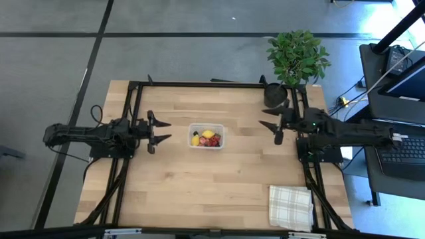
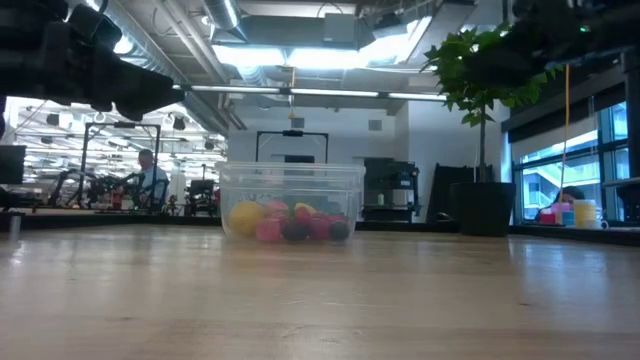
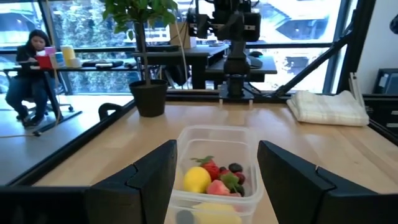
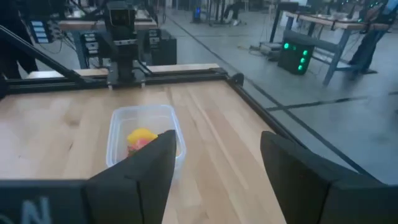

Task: Pick and placing Produce into tupperware
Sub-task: Return to Home Position

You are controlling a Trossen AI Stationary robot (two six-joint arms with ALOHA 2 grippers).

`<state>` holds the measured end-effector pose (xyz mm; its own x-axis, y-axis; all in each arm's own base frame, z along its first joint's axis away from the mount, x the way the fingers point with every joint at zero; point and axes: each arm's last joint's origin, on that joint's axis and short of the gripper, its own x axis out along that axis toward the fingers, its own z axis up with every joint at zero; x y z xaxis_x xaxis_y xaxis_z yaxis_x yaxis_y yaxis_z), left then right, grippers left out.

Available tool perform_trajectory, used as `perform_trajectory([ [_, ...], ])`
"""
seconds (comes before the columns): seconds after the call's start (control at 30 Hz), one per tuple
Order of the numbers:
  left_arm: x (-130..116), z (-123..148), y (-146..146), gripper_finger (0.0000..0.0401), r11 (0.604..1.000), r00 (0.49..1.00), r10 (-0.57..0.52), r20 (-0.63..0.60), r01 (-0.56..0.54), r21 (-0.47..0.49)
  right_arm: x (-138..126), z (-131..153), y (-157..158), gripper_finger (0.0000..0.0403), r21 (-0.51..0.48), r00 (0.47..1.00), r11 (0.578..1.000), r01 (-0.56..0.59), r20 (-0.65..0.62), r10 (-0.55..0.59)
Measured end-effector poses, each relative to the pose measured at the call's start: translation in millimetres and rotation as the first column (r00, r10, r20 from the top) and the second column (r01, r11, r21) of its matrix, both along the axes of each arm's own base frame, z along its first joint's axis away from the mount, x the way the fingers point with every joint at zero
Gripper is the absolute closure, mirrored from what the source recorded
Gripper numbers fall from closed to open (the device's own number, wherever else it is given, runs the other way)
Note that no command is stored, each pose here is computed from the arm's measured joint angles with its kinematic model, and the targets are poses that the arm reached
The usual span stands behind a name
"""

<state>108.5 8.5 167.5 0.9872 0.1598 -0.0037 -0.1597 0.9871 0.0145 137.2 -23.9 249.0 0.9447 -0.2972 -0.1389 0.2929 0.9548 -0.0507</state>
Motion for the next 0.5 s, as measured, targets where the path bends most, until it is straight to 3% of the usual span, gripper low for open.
perform_trajectory([
  [0.5, -11, 12, 1, 0.0183, 0.998, 0.990, -0.002, 0.139, -0.007, 0.061, -33, -31, 5, 0.0166, -0.008, 0.998, 1.000, 0.004, 0.065, -0.003],
])
